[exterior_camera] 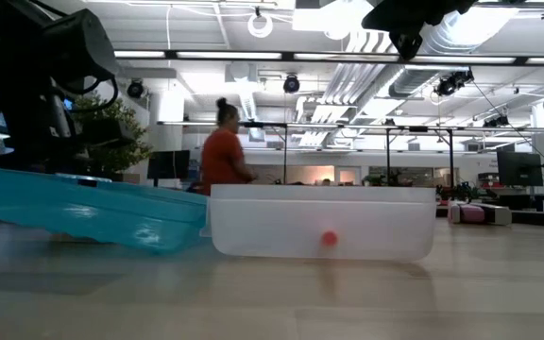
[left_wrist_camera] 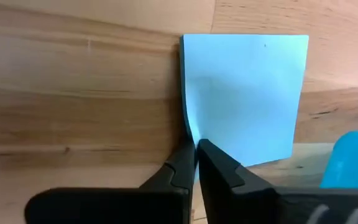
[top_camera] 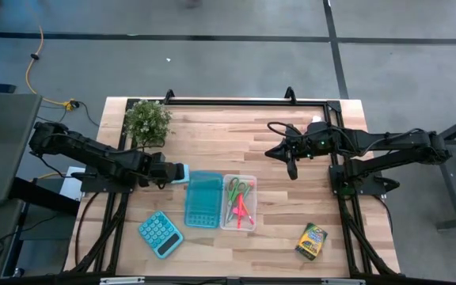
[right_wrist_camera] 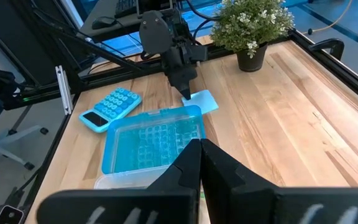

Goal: Pack school essentials
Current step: Put the blue sticky notes into the blue supply box

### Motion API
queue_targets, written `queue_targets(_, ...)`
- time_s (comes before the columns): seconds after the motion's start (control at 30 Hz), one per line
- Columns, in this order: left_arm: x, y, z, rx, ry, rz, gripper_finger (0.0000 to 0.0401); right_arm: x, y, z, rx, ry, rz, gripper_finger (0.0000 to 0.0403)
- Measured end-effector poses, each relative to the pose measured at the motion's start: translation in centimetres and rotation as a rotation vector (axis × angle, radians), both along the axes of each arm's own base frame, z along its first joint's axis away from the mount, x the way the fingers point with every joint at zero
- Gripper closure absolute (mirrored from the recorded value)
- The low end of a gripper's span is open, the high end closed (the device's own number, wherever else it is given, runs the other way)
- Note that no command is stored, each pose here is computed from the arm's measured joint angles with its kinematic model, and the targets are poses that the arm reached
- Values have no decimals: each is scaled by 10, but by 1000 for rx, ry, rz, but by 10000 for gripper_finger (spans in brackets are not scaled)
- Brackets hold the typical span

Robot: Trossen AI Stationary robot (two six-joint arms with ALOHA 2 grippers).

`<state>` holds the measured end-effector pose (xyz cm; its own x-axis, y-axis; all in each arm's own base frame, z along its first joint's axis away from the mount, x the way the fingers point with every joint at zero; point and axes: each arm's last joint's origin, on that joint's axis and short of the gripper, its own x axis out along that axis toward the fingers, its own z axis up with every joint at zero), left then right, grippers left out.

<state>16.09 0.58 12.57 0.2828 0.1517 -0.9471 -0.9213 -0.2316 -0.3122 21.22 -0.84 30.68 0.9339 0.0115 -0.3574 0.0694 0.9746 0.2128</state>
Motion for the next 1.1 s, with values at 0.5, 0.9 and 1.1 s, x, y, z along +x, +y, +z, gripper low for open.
queue_targets(0.5,-7,2,17,81,-96,-35,401,0,0,0,2,0,-1,403)
queue_targets(0.9,-13,9,76,394,-285,-110,401,0,0,0,27,1,-9,403)
queue_targets(1.1,-9,13,111,546,-348,-153,401,0,0,0,28,0,-10,403)
